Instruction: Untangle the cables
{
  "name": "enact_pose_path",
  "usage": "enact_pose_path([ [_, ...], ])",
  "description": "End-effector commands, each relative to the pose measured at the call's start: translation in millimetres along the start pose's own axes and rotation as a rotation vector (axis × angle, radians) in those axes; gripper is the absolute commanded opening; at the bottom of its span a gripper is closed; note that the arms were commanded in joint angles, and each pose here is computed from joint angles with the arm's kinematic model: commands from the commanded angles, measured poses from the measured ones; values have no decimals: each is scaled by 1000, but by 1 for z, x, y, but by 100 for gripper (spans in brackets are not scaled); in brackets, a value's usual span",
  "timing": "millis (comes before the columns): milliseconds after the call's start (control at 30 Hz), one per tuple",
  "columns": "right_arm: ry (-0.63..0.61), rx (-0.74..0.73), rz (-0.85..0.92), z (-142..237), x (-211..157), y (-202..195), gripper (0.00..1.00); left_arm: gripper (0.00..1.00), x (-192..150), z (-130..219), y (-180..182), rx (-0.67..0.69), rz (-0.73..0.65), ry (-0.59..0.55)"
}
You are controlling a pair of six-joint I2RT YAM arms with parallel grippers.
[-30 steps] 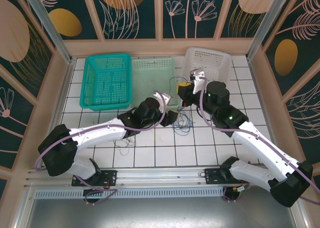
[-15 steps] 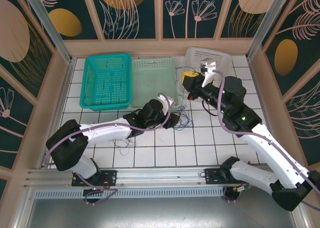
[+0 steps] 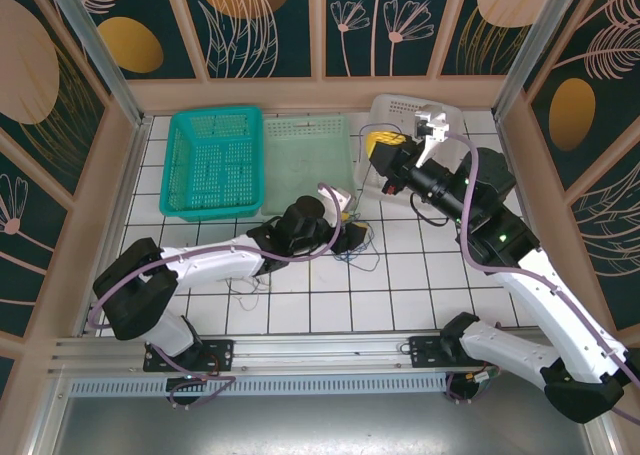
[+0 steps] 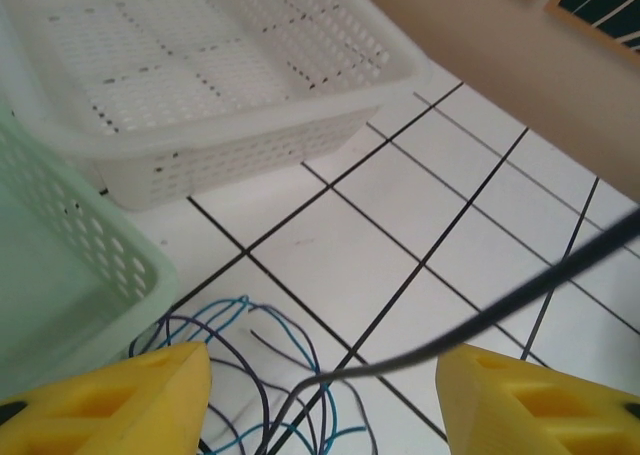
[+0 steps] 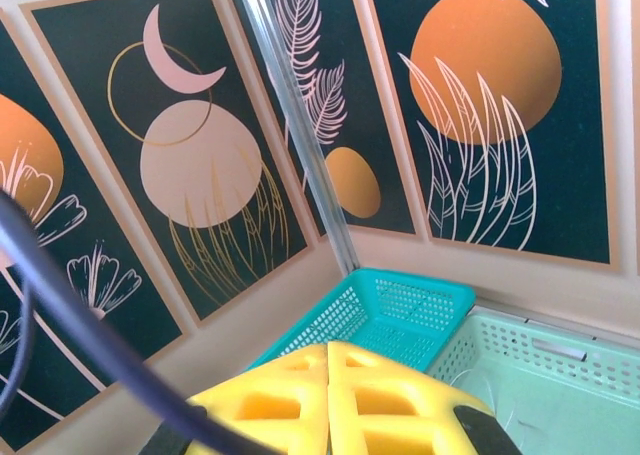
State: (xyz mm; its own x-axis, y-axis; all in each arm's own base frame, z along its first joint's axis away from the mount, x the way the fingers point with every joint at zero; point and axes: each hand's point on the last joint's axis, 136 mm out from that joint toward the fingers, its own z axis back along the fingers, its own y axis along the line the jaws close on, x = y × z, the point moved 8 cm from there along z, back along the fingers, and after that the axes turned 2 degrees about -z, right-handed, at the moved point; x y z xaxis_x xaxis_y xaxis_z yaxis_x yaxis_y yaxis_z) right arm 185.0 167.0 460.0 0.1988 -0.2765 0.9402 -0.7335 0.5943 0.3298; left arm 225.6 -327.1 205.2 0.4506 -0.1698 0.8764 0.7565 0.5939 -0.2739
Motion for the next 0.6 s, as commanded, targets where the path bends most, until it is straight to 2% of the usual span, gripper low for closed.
enact_pose_path([
  [0,-31,36,-26,0,6,3,0,62,35,14,-13,-41,-62,-147],
  [100,-40,57,-33,0,7,6,0,61,42,13,-16,-48,-101,-155],
  [133,-44,60,-34,0,8,6,0,58,44,11,-18,-57,-111,-150],
  [267,-40,21,-28,0,8,2,0,19,47,8,-18,-56,-112,-143],
  [333,-45,-12,-24,3,9,0,0,8,50,10,-18,-46,-111,-157],
  [433,-52,-65,-21,6,9,-7,0,0,55,17,-17,-25,-114,-172],
  [567,-18,-187,-28,6,-2,-24,13,0,74,34,-20,-6,-120,-231],
])
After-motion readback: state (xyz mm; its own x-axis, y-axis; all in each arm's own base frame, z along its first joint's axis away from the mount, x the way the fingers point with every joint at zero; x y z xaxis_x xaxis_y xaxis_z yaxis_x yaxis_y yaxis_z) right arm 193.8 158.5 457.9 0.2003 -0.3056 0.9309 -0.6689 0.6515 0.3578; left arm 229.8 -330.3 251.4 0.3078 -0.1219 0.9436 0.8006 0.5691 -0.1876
